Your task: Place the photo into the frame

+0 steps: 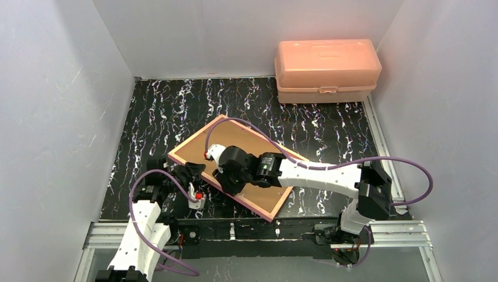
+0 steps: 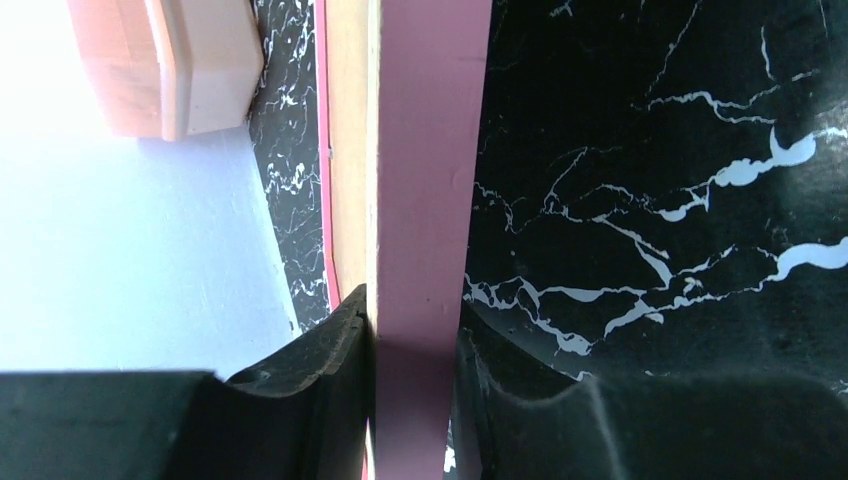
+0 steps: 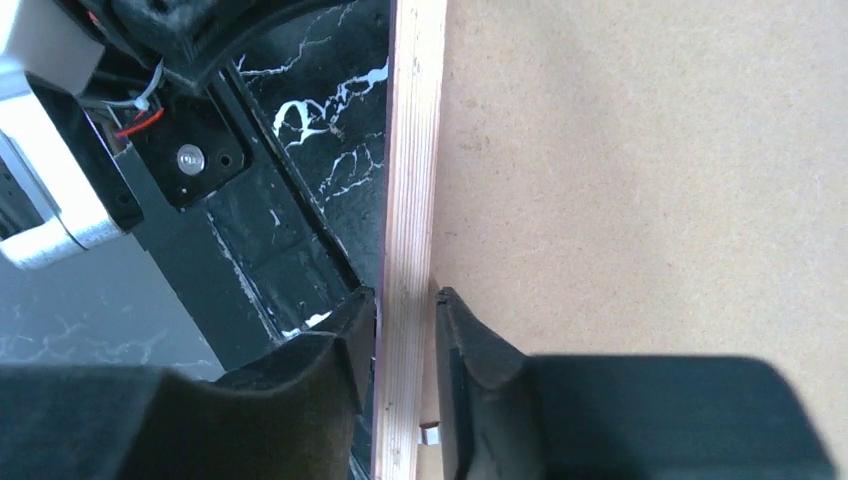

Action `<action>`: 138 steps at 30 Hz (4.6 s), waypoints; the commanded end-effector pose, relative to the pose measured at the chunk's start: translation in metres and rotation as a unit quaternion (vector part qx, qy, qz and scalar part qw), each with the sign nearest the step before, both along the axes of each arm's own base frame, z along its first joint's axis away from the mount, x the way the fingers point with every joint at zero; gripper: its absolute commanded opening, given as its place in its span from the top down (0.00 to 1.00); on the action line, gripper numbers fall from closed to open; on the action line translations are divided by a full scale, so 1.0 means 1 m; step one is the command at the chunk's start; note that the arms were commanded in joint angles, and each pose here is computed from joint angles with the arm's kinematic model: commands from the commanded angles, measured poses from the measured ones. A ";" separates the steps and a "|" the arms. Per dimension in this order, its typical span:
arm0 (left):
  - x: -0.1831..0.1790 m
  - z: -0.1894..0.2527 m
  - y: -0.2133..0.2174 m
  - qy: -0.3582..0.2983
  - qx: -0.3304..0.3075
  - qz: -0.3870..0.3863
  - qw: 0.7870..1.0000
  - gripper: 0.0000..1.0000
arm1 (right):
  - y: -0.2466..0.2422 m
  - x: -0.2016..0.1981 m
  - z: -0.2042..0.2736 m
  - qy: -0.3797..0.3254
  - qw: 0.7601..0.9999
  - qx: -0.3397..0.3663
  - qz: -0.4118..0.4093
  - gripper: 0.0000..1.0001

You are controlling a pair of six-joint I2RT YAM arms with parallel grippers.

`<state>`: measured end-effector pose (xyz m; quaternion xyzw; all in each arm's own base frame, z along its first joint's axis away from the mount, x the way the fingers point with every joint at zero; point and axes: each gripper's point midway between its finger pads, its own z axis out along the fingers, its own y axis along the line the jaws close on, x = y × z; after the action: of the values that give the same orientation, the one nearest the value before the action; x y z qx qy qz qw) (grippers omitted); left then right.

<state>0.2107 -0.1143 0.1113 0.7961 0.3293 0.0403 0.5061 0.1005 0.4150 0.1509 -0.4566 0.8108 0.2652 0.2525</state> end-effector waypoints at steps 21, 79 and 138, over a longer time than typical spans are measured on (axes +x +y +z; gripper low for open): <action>-0.015 0.122 -0.011 0.044 -0.085 0.021 0.995 0.83 | -0.020 0.038 0.106 -0.279 0.958 -0.049 0.045 0.11; 0.066 0.238 0.021 0.245 -0.358 0.259 0.863 0.02 | 0.002 0.111 0.149 -0.306 0.951 -0.028 -0.042 0.97; 0.073 0.146 0.090 0.471 -0.383 0.453 0.653 0.01 | -0.114 0.231 0.087 0.101 0.872 0.310 -0.365 0.95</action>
<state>0.2973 -0.0236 0.2661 0.1636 0.8241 -0.2570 0.4776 0.3234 0.3041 0.1894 0.0198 0.8719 0.4038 0.2764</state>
